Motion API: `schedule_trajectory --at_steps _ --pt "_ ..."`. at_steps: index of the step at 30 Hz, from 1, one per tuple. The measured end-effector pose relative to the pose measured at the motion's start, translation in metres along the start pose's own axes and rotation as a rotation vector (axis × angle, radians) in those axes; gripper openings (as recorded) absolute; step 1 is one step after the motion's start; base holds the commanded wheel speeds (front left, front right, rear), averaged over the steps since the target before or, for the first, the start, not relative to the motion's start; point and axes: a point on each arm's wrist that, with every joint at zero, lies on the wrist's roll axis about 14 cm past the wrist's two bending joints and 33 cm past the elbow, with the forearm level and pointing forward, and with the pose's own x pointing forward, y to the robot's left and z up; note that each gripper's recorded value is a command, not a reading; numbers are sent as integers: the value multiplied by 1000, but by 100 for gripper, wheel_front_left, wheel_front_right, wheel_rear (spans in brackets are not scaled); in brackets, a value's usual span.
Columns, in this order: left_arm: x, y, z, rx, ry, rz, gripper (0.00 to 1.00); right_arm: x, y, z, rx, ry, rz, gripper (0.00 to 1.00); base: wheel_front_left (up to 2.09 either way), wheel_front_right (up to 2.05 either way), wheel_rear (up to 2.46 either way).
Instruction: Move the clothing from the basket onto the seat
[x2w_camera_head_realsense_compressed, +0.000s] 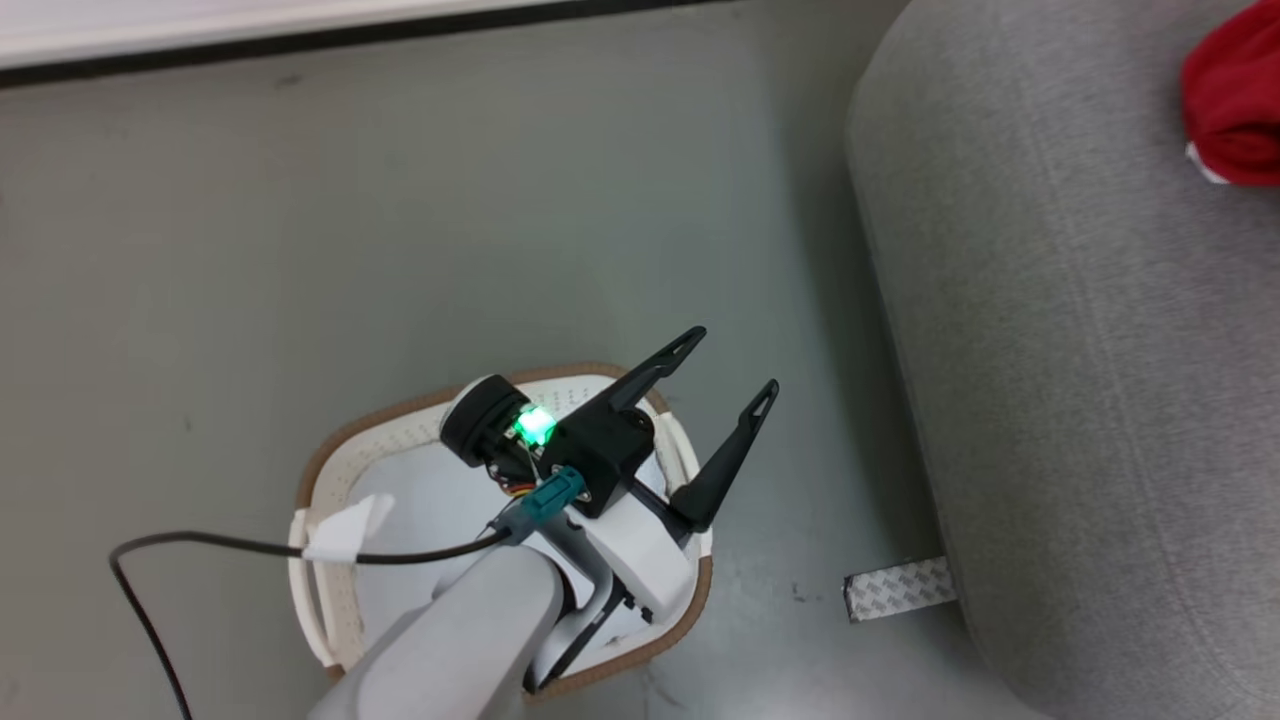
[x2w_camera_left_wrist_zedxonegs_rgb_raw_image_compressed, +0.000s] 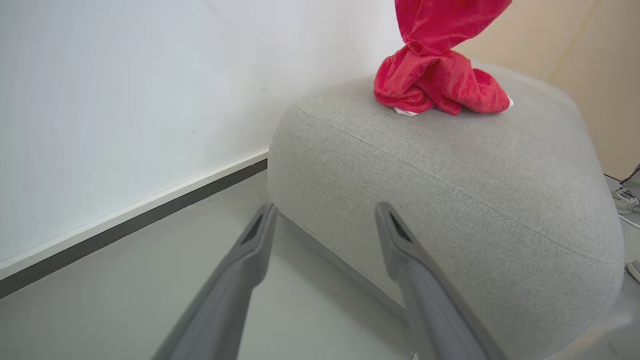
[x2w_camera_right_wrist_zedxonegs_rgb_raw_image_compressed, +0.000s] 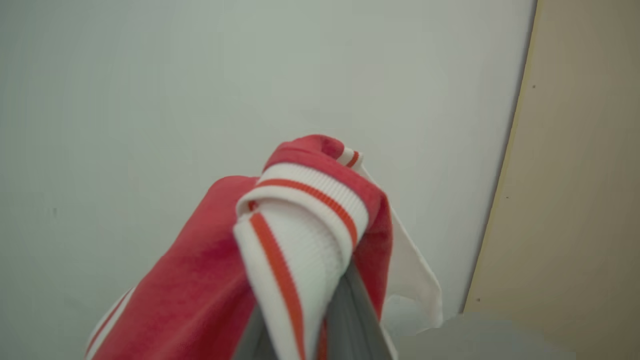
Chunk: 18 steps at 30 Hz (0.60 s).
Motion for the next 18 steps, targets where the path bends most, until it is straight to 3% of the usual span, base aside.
schedule_trajectory --at_steps 4,9,11,14,15,16,18 --pt "-4 10 -16 -18 28 23 100 -13 -13 -63 -13 143 -62 0 0 0 0" --pt "-4 9 -25 -28 47 18 100 -68 -18 -150 12 367 -122 0 0 0 0" --pt "-4 8 -25 -30 47 17 100 -85 -19 -166 17 416 -132 9 0 0 0" --pt "-5 9 -26 -32 54 22 100 -109 -7 -188 50 481 -129 49 0 0 0" --pt "-5 10 -26 -32 55 29 100 -114 -2 -191 58 487 -122 94 0 0 0" --pt "-6 12 -26 -29 56 37 100 -117 2 -190 70 480 -117 100 0 0 0" --pt "-8 17 -26 -20 58 57 100 -125 8 -188 86 469 -108 100 0 0 0"
